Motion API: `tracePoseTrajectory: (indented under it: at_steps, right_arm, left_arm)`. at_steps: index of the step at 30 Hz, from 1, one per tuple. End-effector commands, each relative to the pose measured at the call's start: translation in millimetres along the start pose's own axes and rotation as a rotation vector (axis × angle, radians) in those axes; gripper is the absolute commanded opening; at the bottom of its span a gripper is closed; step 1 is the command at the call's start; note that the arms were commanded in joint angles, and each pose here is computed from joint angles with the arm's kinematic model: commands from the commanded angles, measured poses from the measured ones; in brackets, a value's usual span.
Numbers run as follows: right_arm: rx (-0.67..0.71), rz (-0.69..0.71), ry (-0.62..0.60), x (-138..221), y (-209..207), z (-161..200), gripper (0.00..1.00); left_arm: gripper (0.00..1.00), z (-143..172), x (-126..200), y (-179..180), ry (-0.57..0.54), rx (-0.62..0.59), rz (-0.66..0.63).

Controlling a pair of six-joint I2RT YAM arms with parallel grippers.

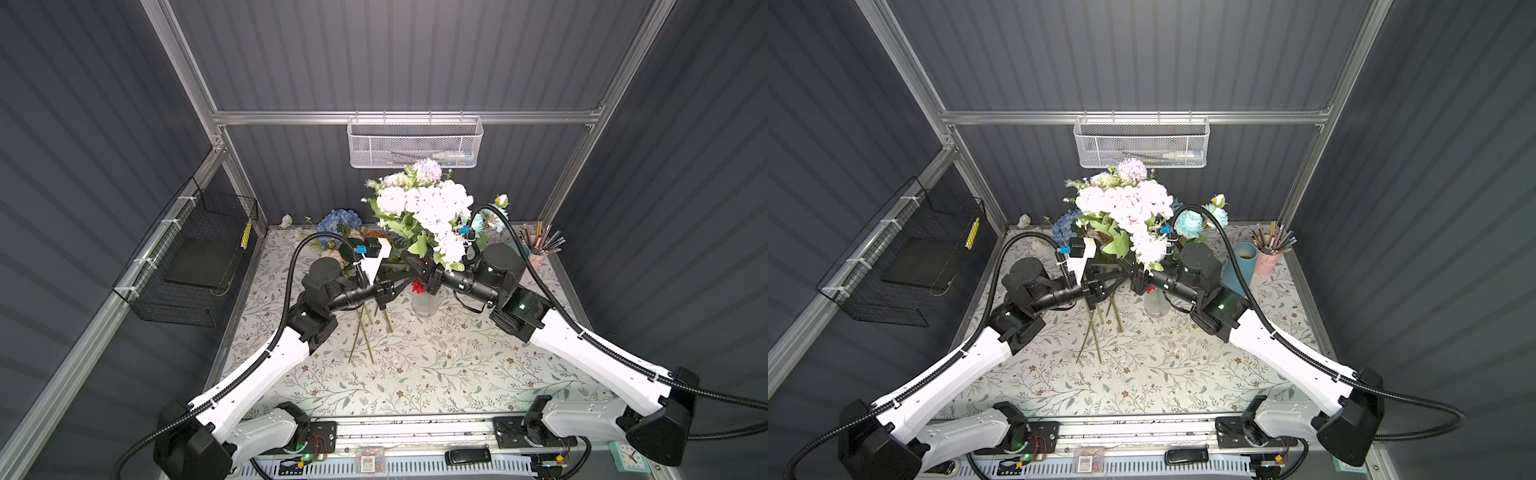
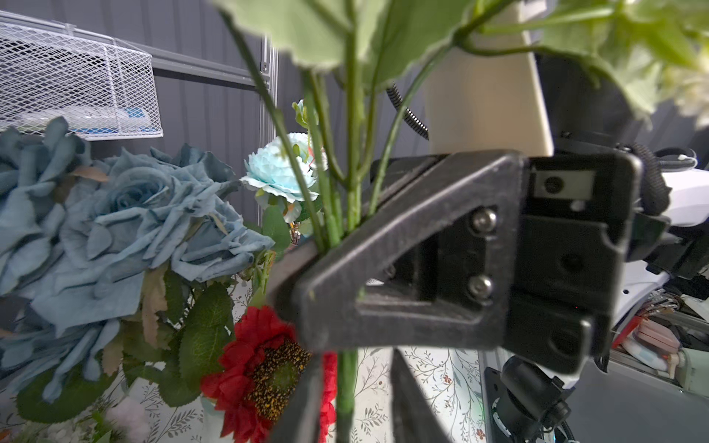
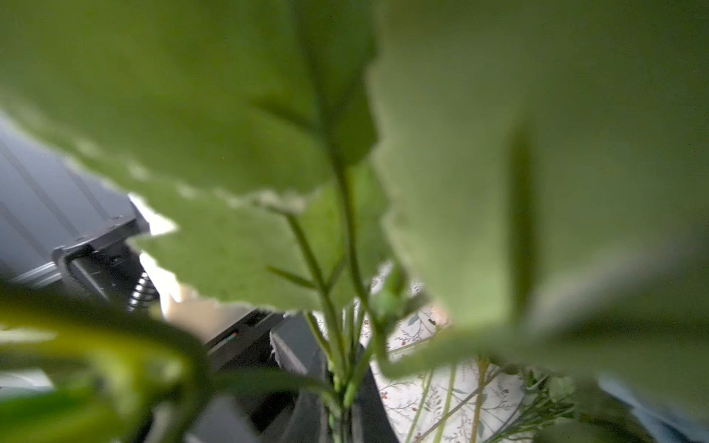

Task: Arrange flowers in a vase
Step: Pass the flowers.

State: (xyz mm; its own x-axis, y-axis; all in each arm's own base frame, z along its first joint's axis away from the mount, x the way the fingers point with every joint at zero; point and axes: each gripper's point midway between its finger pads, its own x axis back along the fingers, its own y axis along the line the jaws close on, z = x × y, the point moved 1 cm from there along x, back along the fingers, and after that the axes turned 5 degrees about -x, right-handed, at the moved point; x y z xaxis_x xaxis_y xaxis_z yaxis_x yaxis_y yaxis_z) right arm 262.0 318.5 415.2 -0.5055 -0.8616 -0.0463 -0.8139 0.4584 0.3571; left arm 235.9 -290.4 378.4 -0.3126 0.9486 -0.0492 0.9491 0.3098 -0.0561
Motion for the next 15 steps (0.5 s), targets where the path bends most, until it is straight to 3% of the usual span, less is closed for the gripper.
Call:
tracePoseTrajectory:
  at_steps: [1,6,10,12,15]
  right_arm:
    - [0.019,0.041,-0.062,14,-5,-16,0.00]
    - [0.068,0.117,-0.107,48,-10,-29,0.00]
    - [0.108,0.209,-0.131,79,-17,-33,0.00]
    - [0.118,0.256,-0.146,94,-21,-34,0.00]
    - [0.132,0.349,-0.154,114,-34,-30,0.00]
  left_arm:
    - [1.00,-19,10,3,-0.060,-0.026,-0.079]
    - [1.00,13,42,44,-0.009,0.016,-0.412]
    - [1.00,72,67,74,0.122,0.087,-0.639]
    - [1.00,103,71,81,0.189,0.137,-0.686]
    - [1.00,142,61,83,0.227,0.218,-0.658]
